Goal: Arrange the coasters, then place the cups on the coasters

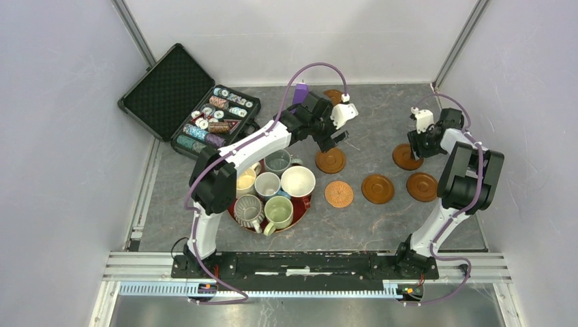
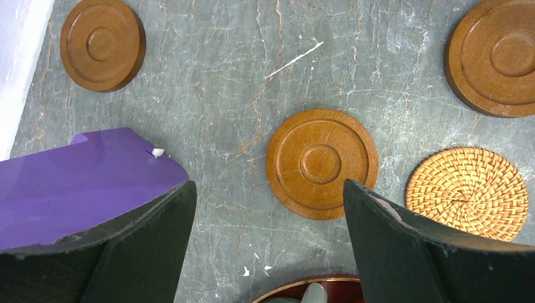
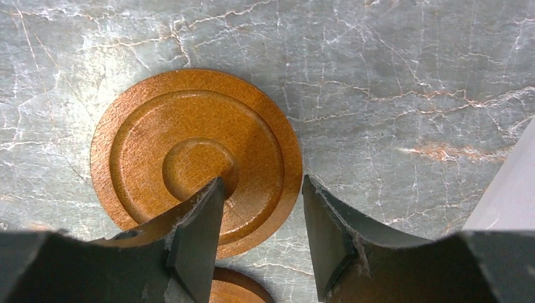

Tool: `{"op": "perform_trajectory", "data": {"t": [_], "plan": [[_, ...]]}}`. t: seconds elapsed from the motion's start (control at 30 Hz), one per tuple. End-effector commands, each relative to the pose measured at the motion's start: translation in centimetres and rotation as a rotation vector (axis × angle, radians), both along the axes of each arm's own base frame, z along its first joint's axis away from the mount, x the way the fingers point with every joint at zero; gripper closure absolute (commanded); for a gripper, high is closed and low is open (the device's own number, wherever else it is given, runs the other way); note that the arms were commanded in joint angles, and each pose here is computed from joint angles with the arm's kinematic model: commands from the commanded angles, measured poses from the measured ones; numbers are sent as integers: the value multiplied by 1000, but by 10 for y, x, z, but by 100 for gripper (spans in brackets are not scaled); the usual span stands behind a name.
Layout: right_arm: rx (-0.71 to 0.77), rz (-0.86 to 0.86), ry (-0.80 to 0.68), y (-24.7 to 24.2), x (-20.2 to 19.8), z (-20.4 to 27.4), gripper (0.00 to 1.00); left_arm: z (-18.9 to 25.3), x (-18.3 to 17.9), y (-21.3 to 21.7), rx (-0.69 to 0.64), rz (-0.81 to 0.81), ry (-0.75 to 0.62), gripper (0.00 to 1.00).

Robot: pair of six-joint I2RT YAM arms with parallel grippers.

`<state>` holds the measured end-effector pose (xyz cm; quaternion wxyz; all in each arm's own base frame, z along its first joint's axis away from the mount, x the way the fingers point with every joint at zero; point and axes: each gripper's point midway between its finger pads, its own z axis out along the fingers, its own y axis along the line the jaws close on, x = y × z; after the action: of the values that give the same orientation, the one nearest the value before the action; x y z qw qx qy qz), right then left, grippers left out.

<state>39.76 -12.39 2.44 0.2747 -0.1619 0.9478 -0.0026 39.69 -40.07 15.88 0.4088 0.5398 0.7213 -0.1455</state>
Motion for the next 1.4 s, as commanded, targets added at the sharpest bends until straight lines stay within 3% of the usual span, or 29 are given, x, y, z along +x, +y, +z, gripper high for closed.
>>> {"op": "perform_trajectory", "data": {"t": [0.0,0.37,0.63,0.8,0.97,1.13,1.23,1.37], "plan": [[-20,-20,-80,-11,26,27,44,41,3,0,-98,25,-28,8],[-37,-63,-70,-33,66,11,44,53,9,27,-108,82,-19,7],[-15,-3,-116,-22,64,40,40,61,11,39,-126,117,-9,6],[43,22,-234,-6,78,82,36,73,7,46,-161,142,12,4],[109,70,-392,37,119,125,26,94,1,69,-214,183,18,0],[179,166,-448,114,165,128,17,107,3,109,-237,263,13,0],[153,122,-490,149,195,122,8,111,5,132,-235,314,6,0],[80,128,-549,197,226,114,4,108,3,154,-211,357,9,0]]}}
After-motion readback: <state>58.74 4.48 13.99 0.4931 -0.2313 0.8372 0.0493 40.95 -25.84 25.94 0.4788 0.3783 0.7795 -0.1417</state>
